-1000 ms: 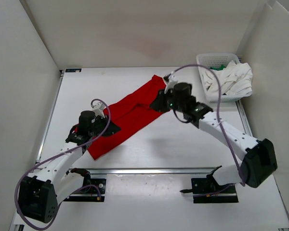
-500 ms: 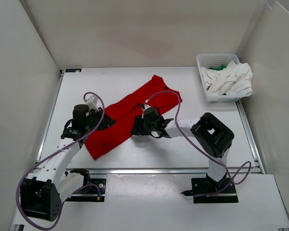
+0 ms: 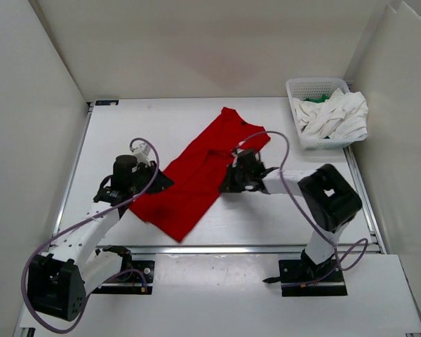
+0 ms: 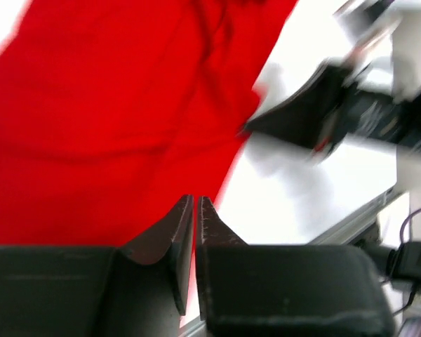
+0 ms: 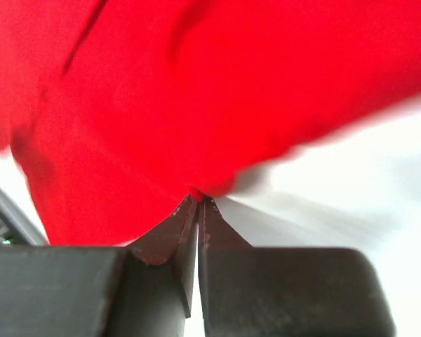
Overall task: Fold and stack the t-shirts
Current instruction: Rotate the tshirt 90 degrees, then grab the bottom of the folded rectangular tshirt with both arms
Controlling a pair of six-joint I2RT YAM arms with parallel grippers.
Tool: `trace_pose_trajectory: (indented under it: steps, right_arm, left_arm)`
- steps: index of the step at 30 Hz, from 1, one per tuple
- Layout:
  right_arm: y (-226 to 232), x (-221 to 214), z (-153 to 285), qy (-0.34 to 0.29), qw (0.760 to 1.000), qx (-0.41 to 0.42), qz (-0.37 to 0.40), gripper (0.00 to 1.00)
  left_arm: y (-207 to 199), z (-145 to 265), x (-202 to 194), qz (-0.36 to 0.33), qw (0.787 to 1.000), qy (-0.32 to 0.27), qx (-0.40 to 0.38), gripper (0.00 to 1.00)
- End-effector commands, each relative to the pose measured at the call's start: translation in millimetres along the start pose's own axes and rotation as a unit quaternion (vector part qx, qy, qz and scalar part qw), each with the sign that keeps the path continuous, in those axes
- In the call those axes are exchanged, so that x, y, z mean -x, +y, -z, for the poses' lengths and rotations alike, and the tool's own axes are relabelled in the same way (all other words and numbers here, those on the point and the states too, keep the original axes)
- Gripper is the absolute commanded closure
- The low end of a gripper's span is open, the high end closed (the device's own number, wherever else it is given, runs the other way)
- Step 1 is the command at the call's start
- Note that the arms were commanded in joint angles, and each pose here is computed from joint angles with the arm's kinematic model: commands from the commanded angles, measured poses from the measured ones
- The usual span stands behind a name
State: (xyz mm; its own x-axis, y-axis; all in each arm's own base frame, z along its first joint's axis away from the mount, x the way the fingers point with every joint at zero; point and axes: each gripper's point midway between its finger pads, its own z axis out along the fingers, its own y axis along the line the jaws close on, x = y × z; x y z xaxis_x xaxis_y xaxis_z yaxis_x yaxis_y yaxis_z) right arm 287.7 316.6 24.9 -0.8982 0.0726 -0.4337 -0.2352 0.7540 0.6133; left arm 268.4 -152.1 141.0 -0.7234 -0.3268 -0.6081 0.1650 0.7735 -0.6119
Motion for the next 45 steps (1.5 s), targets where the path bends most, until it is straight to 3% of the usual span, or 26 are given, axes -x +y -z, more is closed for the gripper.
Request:
trace_pose_trajectory:
  steps: [1,5,11,15,24,32,37,40,45]
  right_arm:
    - [-48,13,50,0.028,0.999,-0.028,0.028,1.00]
    - [-84,29,80,0.029,0.999,-0.036,0.000,0.98]
    - [-87,31,109,-0.020,0.999,-0.036,-0.024,0.66]
    - [-78,-6,125,-0.017,0.999,-0.042,-0.021,0.60]
    - [-52,-122,131,0.058,0.997,-0.013,-0.051,0.59]
    - [-35,-151,131,0.083,0.994,0.017,-0.073,0.63]
    - [-39,-156,138,0.087,0.992,0.017,-0.086,0.63]
    - [-44,-162,142,0.082,0.992,0.019,-0.095,0.69]
    - [-37,-163,141,0.085,0.991,0.042,-0.096,0.75]
  left_arm:
    - [-2,-11,-24,-0.020,0.999,0.031,0.002,0.82]
    - [-7,-20,-51,-0.037,0.997,0.071,0.001,0.76]
    - [15,-17,-96,-0.046,0.991,0.120,0.022,0.56]
    - [26,-12,-134,-0.057,0.983,0.174,0.030,0.51]
    - [42,1,-164,-0.058,0.977,0.198,0.050,0.48]
    - [38,5,-179,-0.061,0.973,0.221,0.038,0.55]
    - [33,12,-187,-0.072,0.968,0.237,0.032,0.48]
    - [32,16,-186,-0.072,0.969,0.234,0.033,0.44]
    - [30,16,-191,-0.078,0.966,0.243,0.032,0.44]
